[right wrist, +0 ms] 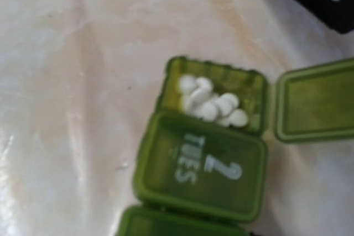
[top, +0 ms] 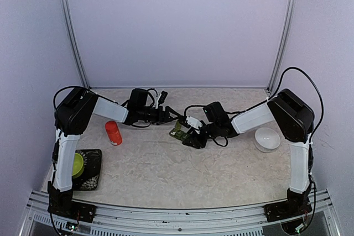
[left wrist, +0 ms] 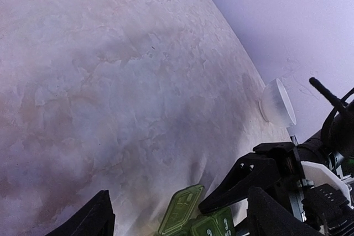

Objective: Sort the pills into containers
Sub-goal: Position the pill container at the center of the board.

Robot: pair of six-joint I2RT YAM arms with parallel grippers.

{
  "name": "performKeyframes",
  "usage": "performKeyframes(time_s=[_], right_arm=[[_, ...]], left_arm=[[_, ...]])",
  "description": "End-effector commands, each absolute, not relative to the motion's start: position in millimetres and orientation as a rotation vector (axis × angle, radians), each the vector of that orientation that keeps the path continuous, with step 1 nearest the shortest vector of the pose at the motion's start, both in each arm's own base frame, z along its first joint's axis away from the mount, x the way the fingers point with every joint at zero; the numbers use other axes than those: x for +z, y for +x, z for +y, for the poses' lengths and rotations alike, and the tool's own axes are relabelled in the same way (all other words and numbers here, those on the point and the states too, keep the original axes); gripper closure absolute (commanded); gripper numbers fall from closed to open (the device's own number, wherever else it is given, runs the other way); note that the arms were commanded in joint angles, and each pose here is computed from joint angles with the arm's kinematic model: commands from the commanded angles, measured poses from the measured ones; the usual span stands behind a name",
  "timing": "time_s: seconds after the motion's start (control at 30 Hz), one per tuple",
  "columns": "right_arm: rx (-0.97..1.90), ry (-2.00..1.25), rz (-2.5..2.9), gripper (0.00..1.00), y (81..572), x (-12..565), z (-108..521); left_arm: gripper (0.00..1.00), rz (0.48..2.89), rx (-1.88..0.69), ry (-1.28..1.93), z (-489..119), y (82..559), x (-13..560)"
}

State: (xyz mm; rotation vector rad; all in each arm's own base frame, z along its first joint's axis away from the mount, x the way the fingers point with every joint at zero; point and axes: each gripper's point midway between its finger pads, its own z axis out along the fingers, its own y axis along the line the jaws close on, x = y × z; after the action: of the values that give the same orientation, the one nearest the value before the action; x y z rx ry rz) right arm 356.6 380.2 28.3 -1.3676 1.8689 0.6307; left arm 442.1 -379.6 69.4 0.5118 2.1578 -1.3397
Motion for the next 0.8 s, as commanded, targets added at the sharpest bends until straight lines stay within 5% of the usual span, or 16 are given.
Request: performKeyframes(time_s=[0.0, 0.2, 0.77], right_arm=[[0.697, -1.386, 1.874, 0.53, 341, 22, 384], [0.708, -1.368, 1.857, 0.64, 329, 31, 385], [0.798, -1.422, 1.823, 0.65, 268, 35, 385]], left_arm=[[0.2, 2.099, -1.375, 0.545, -386, 441, 80], [0.2, 2.065, -1.388, 0.524, -378, 427, 90], [0.22, 2.007, -1.518, 0.622, -382, 353, 101]])
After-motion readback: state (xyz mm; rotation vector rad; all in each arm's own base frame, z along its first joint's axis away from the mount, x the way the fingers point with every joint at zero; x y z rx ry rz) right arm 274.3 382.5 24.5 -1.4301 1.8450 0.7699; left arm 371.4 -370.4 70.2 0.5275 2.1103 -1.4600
